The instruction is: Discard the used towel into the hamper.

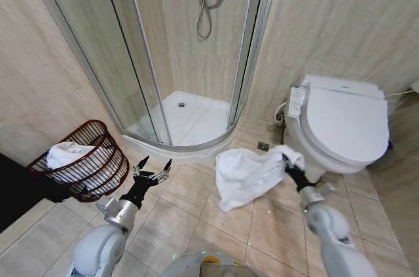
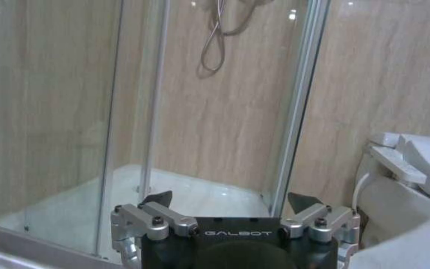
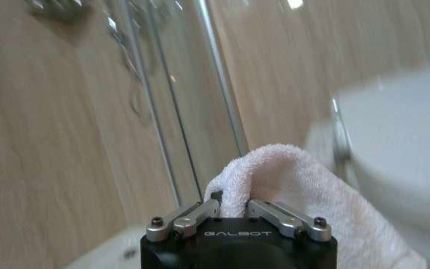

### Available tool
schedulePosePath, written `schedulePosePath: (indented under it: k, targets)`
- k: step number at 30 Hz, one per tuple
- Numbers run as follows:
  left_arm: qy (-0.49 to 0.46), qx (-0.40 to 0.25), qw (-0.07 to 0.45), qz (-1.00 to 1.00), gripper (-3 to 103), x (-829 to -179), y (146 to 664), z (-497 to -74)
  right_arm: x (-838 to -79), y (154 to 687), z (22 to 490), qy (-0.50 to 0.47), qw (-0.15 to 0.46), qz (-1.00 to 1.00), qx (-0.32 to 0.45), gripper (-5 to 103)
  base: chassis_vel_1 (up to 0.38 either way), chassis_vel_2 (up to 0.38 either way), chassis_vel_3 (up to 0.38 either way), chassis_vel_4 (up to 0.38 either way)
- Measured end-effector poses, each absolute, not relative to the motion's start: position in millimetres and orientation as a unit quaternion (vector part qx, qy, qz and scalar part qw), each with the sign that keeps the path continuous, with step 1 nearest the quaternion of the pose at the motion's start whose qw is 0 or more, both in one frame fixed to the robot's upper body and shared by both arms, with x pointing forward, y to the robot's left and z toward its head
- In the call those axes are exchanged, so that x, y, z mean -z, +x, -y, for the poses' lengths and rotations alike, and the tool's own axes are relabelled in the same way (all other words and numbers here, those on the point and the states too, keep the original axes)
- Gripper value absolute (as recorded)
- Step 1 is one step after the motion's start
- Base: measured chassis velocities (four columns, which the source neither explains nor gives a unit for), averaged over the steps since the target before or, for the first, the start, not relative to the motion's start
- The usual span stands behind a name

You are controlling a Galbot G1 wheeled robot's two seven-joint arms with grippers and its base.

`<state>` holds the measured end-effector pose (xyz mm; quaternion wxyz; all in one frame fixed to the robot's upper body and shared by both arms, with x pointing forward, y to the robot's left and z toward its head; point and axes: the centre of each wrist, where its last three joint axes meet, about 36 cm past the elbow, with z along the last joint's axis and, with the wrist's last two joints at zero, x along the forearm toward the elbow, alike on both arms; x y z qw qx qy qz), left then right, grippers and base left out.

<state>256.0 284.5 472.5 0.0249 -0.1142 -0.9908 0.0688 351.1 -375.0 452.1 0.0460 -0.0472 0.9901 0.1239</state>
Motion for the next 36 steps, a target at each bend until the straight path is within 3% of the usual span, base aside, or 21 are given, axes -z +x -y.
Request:
schedulePosePath:
  k: [6, 20, 36]
  targets:
    - [-0.114, -0.069, 0.025, 0.991, 100, -472.5, 256.0, -284.5, -505.2, 340.2, 378.6, -0.066, 0.098, -0.99, -0.082, 4, 0.0, 0.0, 0.0, 0.0]
    - [-0.114, -0.069, 0.025, 0.991, 100, -472.5, 256.0, -284.5, -604.2, 308.0, 370.8, -0.126, 0.153, -0.975, -0.097, 4, 0.0, 0.0, 0.0, 0.0]
    - [-0.114, -0.069, 0.025, 0.991, 100, -472.5, 256.0, -284.5, -639.6, 301.5, 362.5, -0.132, 0.228, -0.964, -0.038, 4, 0.0, 0.0, 0.0, 0.0]
